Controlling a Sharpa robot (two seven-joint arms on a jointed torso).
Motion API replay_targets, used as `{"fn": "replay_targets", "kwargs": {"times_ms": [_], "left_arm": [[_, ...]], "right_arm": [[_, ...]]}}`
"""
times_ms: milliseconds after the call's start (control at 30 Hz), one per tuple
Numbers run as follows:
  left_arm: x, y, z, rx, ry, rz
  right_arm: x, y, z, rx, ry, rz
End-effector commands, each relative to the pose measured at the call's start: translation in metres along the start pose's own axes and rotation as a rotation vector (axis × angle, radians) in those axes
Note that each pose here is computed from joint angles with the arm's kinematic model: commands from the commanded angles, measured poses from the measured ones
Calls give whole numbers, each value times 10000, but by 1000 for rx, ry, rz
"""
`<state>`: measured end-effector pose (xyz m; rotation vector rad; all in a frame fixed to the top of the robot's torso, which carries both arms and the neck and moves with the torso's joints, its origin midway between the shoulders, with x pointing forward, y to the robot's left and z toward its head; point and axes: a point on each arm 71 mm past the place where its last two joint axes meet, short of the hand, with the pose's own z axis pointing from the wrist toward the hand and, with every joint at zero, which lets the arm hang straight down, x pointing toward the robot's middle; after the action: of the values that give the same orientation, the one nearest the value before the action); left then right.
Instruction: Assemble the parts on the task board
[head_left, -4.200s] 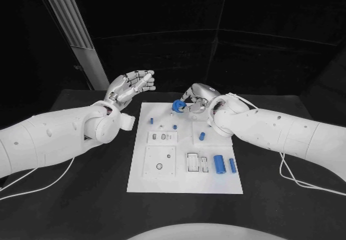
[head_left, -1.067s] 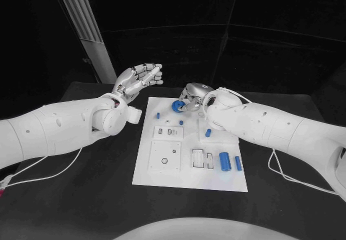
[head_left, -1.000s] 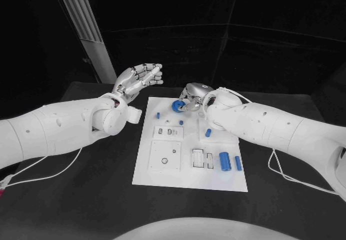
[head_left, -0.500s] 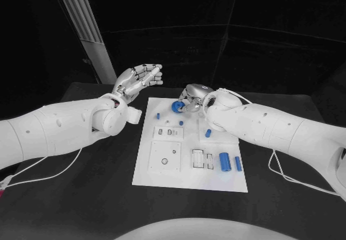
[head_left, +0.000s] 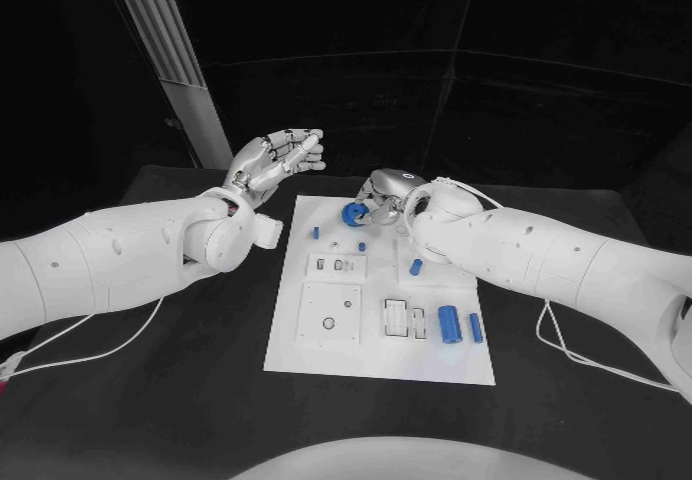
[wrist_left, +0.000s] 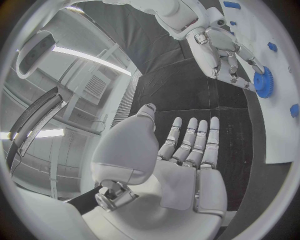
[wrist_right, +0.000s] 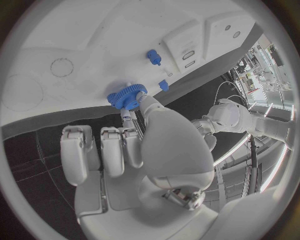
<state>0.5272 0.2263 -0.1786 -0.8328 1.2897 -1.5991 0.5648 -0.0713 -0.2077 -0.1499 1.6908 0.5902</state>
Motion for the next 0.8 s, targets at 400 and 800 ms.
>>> {"fn": "replay_targets", "kwargs": {"times_ms": [400,800], "left_arm": [[-4,-116,-3,149,5,1],[-4,-114,-1,149,6,1]], "right_arm": [[59,0,-14,-4,38,-17],[58,-20,-19,3,38,-24]]}}
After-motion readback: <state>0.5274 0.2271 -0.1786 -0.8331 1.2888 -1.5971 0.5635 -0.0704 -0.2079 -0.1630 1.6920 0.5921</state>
